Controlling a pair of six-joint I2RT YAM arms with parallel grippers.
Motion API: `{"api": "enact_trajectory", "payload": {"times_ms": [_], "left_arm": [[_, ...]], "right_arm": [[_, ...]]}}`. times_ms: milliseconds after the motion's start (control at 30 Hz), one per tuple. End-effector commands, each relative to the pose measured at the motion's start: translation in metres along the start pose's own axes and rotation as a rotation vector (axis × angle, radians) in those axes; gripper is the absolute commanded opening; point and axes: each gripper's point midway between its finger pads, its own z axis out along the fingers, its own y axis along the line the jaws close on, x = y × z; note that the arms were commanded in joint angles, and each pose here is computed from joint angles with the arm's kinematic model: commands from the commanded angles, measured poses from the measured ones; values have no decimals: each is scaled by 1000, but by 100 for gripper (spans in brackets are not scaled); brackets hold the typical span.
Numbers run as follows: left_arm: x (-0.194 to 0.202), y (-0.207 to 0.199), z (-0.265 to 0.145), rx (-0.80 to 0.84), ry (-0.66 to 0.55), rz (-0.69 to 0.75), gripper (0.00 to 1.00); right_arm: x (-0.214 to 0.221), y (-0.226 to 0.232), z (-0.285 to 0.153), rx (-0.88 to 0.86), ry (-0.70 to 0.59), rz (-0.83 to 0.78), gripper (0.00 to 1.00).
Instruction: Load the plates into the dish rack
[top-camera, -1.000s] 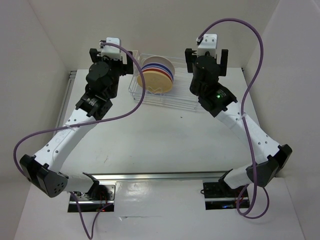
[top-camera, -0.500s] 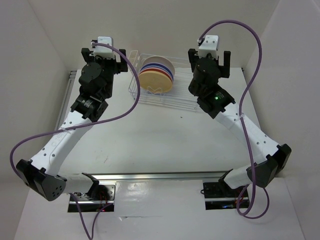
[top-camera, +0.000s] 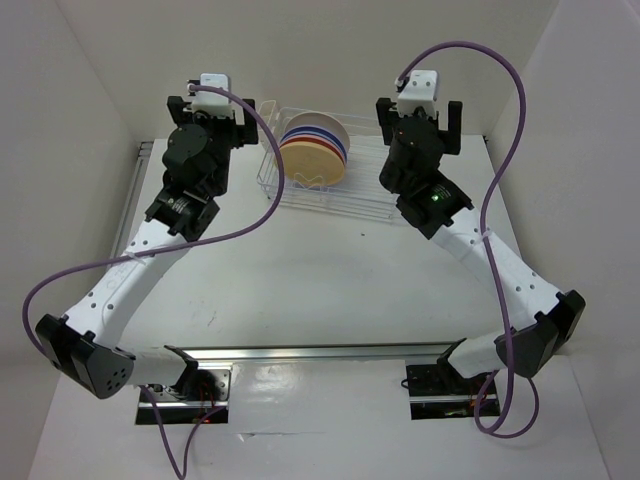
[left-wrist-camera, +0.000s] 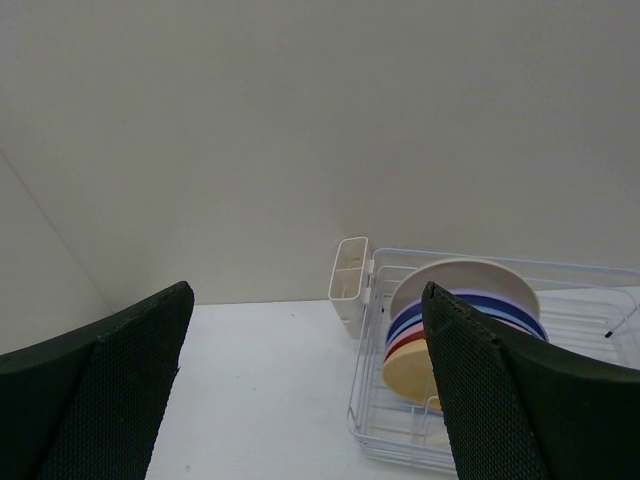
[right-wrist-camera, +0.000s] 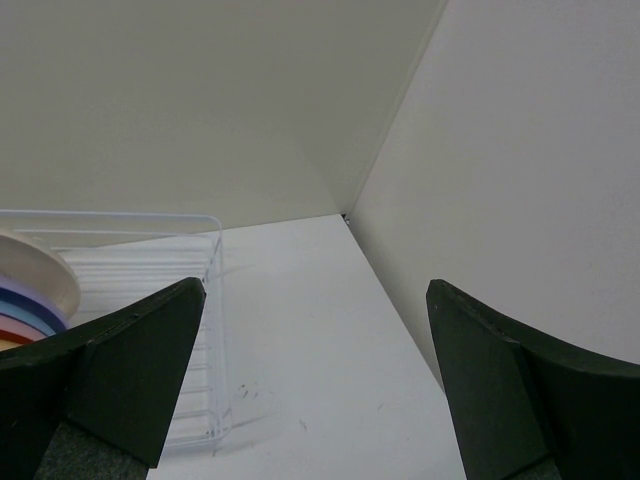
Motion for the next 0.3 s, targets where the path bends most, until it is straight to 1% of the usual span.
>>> {"api": "enact_trajectory", "payload": {"times_ms": [0,67,133,167,200,233,267], "left_arm": [[-14,-2,11,-14,-41,-17,100],[-16,-1,11,-16,-50,-13,100],[-19,-2,14,-18,-59,-18,100],[-15,-4,16,-16,-51,-13,100],[-20,-3,16,-18,-60,-19,100],[-15,-1,19,-25,-52,-12,100],[-11,-3,21,-24,-44,-8,100]], "right_arm": [[-19,-11,-1,12,-60,86,100],[-23,-12,-2,-1,-71,104,100],[-15,-2,0,-19,-53,63,100],[-6,6,3,-26,-35,14,100],[-3,8,5,-19,-23,-2,100],[3,11,6,-13,-9,-29,100],[1,11,7,-11,-14,-19,100]]}}
